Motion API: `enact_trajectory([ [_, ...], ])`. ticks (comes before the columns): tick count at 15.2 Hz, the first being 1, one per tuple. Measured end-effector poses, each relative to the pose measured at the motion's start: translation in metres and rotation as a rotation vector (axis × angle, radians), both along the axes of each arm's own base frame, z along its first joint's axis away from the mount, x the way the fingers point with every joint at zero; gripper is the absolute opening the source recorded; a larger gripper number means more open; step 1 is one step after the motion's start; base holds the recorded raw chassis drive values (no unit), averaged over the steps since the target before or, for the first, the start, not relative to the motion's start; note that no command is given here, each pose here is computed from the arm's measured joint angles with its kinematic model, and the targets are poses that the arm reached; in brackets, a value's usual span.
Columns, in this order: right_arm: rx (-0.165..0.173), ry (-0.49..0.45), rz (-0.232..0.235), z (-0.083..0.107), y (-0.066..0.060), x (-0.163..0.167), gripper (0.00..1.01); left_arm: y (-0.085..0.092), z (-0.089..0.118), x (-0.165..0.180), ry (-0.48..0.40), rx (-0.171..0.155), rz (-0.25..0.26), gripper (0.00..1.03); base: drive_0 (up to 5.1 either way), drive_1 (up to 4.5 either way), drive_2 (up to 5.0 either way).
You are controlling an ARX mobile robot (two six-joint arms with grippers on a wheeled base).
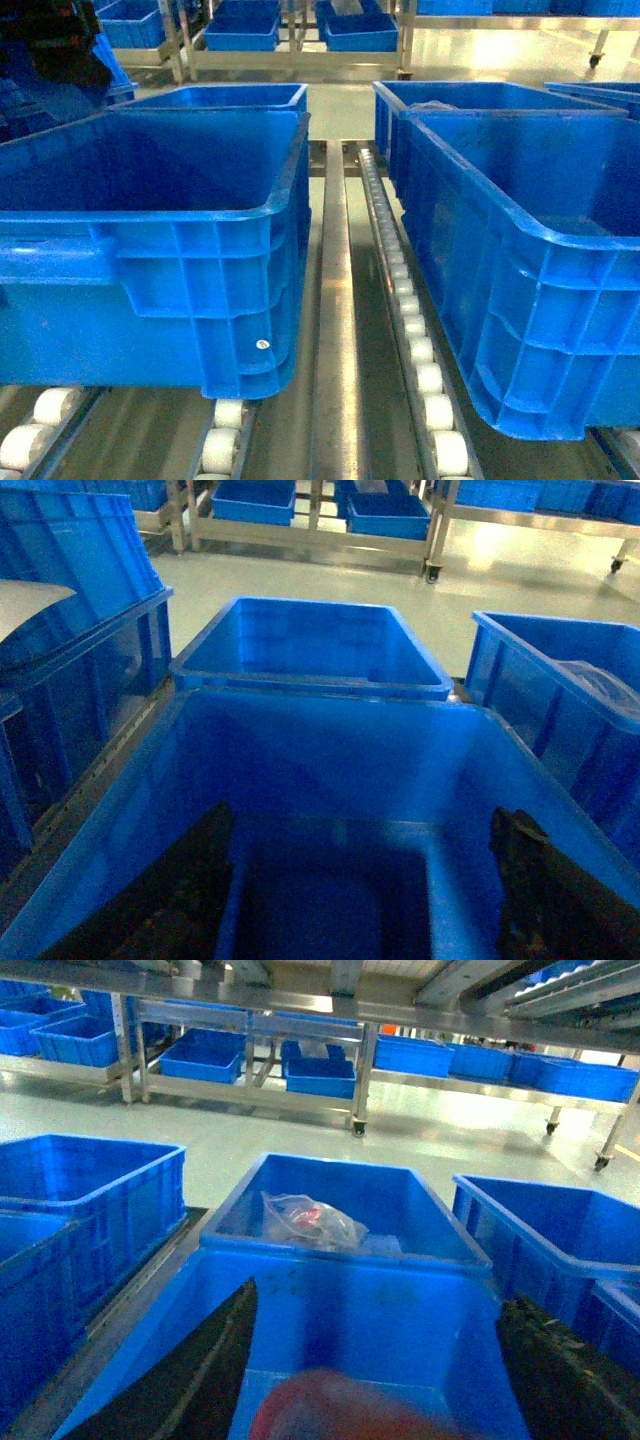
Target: Sort blue parts and orange caps into right shelf containers
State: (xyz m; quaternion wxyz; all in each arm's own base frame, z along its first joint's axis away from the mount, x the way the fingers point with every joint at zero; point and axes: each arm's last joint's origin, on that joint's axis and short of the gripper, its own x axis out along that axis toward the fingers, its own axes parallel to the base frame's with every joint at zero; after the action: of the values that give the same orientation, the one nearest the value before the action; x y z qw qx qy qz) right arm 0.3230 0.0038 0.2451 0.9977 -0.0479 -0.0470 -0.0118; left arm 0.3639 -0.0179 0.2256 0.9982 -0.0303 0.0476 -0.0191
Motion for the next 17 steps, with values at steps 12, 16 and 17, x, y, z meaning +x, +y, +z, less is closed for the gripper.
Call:
enact_trajectory([
  [12, 0.081, 0.104, 0.022, -0.050, -0.004, -0.089, 0.16, 0.019, -0.034, -0.107, -0.084, 0.044, 0.046, 0.25, 0.0, 0.00, 0.0],
  [16, 0.085, 0.105, 0.022, -0.063, -0.004, -0.128, 0.02, 0.018, -0.045, -0.153, -0.086, 0.044, 0.039, 0.02, 0.0, 0.00, 0.0],
  [17, 0.085, 0.109, 0.022, -0.066, -0.004, -0.136, 0.02, 0.018, -0.048, -0.163, -0.079, 0.044, 0.039, 0.02, 0.0, 0.00, 0.0],
])
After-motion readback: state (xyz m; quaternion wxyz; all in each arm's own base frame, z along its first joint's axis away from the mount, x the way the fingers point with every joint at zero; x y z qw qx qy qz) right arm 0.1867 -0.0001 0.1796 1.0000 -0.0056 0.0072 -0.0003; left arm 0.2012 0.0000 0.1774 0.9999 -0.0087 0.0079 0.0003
